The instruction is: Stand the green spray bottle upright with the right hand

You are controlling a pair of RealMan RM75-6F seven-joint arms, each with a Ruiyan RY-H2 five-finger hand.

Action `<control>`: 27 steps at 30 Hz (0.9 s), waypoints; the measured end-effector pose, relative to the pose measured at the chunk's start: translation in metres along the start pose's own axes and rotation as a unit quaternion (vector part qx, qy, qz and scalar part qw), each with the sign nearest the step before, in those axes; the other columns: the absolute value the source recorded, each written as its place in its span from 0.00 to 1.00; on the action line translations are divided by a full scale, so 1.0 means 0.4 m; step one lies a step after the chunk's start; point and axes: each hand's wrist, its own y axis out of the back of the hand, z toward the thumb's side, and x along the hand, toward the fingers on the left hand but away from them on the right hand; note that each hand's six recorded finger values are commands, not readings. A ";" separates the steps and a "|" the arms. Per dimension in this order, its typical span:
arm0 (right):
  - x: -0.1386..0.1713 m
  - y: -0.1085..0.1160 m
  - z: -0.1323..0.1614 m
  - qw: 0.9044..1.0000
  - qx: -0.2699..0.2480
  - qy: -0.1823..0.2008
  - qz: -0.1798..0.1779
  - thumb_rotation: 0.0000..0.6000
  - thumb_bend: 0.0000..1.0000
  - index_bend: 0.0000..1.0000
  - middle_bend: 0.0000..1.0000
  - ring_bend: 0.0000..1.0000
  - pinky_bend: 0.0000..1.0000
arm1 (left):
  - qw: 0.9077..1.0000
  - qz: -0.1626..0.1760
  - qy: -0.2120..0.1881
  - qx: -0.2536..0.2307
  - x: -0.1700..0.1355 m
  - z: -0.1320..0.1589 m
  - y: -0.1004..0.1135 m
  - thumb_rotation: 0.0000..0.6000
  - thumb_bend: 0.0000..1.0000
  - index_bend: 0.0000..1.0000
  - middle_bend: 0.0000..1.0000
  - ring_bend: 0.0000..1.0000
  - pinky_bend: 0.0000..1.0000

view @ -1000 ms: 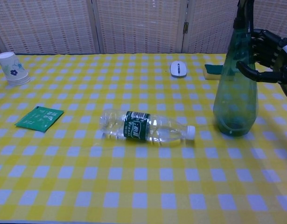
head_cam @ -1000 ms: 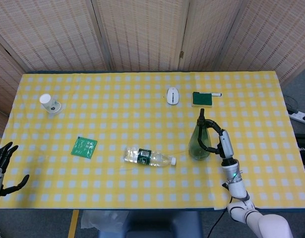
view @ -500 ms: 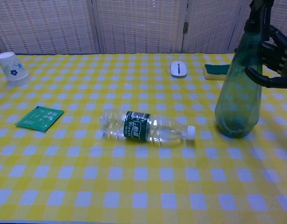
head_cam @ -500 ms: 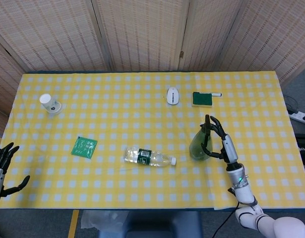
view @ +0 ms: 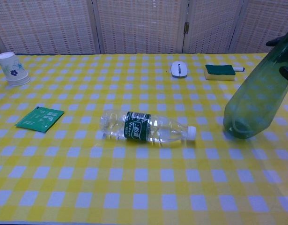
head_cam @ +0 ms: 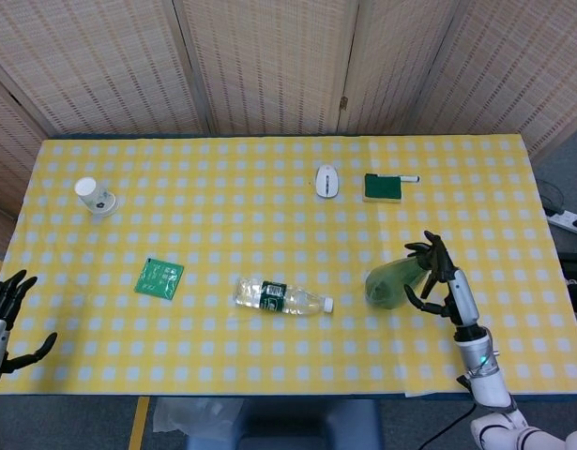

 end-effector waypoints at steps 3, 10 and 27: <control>0.011 0.025 0.005 1.000 0.019 -0.001 -0.004 1.00 0.39 0.03 0.25 0.29 0.17 | 1.000 -0.001 0.001 0.002 0.001 0.000 -0.003 0.83 0.36 0.00 0.04 0.06 0.00; 0.018 0.031 -0.011 0.999 0.025 -0.021 0.000 1.00 0.38 0.04 0.24 0.28 0.15 | 1.000 0.001 0.002 0.004 0.000 0.003 -0.002 0.83 0.36 0.00 0.04 0.06 0.00; -0.022 0.070 -0.010 0.998 0.059 -0.036 0.005 1.00 0.36 0.02 0.17 0.20 0.07 | 1.000 -0.006 0.004 0.007 0.004 0.000 -0.010 0.83 0.36 0.00 0.04 0.06 0.00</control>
